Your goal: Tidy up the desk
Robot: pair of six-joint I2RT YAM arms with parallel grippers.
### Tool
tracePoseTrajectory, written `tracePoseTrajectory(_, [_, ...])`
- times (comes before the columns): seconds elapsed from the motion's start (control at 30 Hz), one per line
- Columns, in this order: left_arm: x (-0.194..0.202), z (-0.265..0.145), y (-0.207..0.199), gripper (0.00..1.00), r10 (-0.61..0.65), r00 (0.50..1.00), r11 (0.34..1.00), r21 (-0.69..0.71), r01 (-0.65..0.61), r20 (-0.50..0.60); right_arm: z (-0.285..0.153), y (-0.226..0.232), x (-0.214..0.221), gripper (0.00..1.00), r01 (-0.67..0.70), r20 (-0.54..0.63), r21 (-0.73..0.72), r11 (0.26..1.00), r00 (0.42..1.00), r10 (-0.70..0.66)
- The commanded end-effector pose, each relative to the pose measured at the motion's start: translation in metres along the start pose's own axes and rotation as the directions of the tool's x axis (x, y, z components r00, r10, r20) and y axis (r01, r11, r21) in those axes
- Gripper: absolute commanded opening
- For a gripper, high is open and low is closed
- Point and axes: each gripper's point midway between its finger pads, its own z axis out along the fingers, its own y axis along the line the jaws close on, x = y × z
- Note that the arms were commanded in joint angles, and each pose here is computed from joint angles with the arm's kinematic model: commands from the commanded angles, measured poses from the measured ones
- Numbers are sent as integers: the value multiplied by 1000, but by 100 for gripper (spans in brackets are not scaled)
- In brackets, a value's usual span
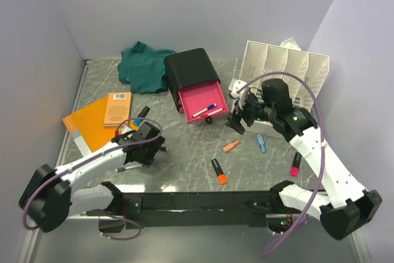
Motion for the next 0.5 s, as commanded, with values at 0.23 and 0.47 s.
tracePoseTrajectory(0.23, [-24,32,-28,68,68,992,980,-192,-47,102,-19,41,48,96,-207,175,-119,971,958,226])
tracePoseTrajectory(0.47, [-19,46,-17,56,128,990,951,-292,-105,61,-29,41,60,99,-251,263,-113,961,926,272])
